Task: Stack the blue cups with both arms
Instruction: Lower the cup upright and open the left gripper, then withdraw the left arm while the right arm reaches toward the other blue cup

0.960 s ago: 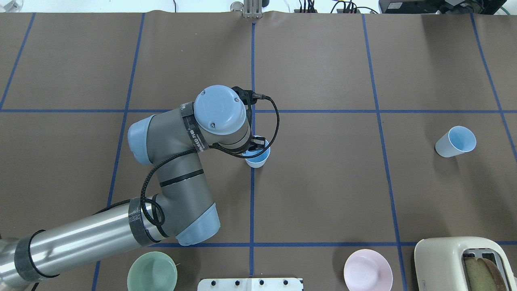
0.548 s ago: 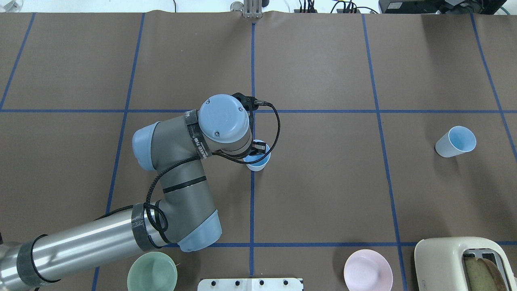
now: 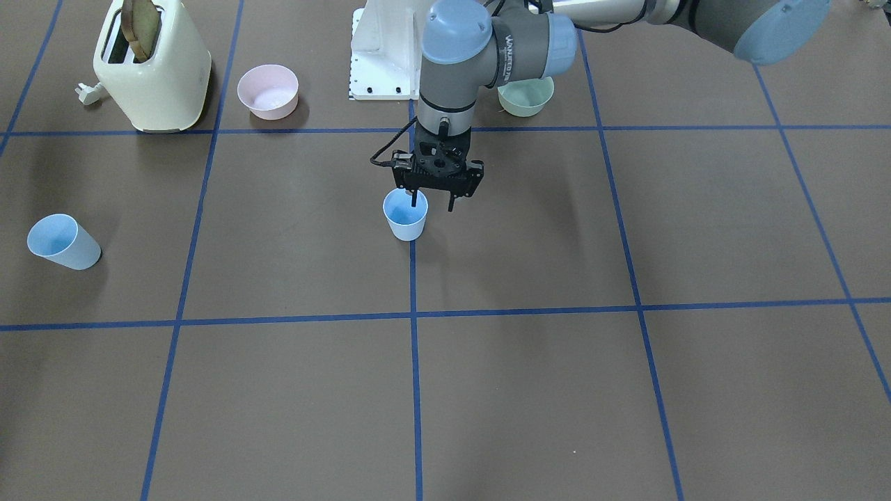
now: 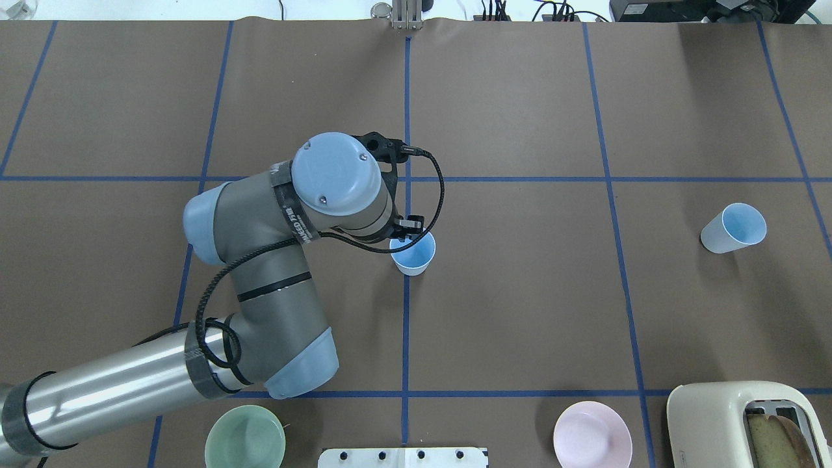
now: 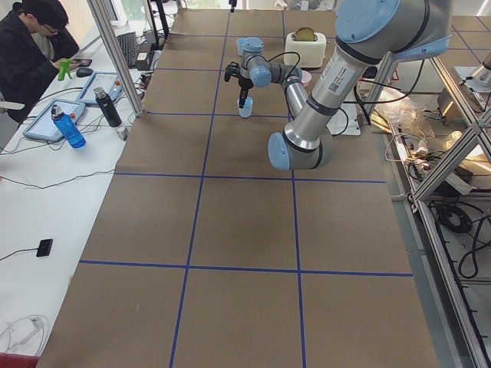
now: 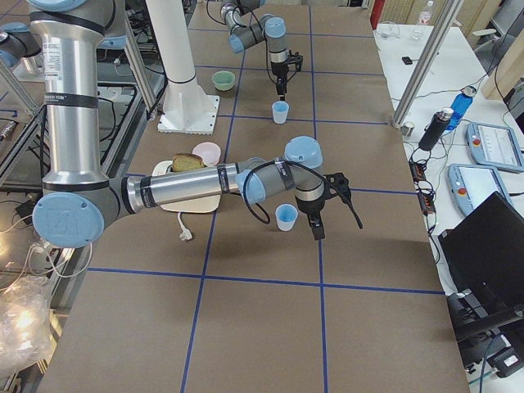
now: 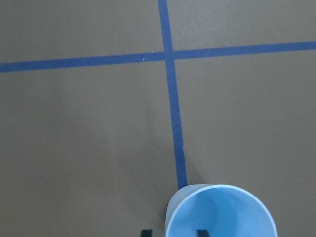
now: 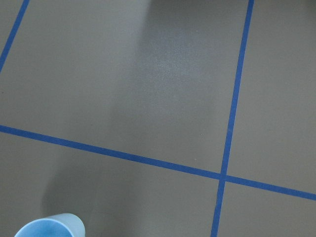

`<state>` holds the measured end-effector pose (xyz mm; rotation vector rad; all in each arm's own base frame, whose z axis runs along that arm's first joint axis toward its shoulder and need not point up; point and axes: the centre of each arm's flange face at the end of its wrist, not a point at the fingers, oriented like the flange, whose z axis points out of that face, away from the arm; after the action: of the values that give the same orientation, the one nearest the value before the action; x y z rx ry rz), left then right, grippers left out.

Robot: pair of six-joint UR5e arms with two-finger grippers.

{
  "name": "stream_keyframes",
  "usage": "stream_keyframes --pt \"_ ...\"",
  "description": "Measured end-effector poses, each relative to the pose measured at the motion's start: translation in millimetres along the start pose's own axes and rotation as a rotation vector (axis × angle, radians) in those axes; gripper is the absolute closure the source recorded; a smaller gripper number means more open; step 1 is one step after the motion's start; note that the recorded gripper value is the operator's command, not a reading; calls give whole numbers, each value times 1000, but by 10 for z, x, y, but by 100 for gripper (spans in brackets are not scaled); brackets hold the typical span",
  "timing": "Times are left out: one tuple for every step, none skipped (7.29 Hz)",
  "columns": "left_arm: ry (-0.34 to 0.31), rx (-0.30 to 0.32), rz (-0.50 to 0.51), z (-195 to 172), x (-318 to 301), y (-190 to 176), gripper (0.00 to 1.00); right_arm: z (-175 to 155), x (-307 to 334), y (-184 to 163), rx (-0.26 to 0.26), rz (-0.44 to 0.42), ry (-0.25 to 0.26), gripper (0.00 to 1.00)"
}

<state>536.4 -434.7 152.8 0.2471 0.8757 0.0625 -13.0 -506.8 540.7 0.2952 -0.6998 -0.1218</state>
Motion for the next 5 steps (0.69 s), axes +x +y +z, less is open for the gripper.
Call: stream_keyframes --pt "-6 -10 24 -210 -362 -99 1 11 -53 -15 -1 -3 -4 0" --pt "-22 -24 51 -465 -776 -220 1 19 -150 -44 0 5 -13 0" --pt "-56 -33 99 -733 -1300 -376 1 27 -314 -92 6 32 -31 0" --pt "-96 -44 153 -949 -1958 -553 1 34 -564 -143 12 72 -55 0" --pt "-126 -61 198 -1165 -2719 -731 1 33 -892 -196 16 115 -83 0"
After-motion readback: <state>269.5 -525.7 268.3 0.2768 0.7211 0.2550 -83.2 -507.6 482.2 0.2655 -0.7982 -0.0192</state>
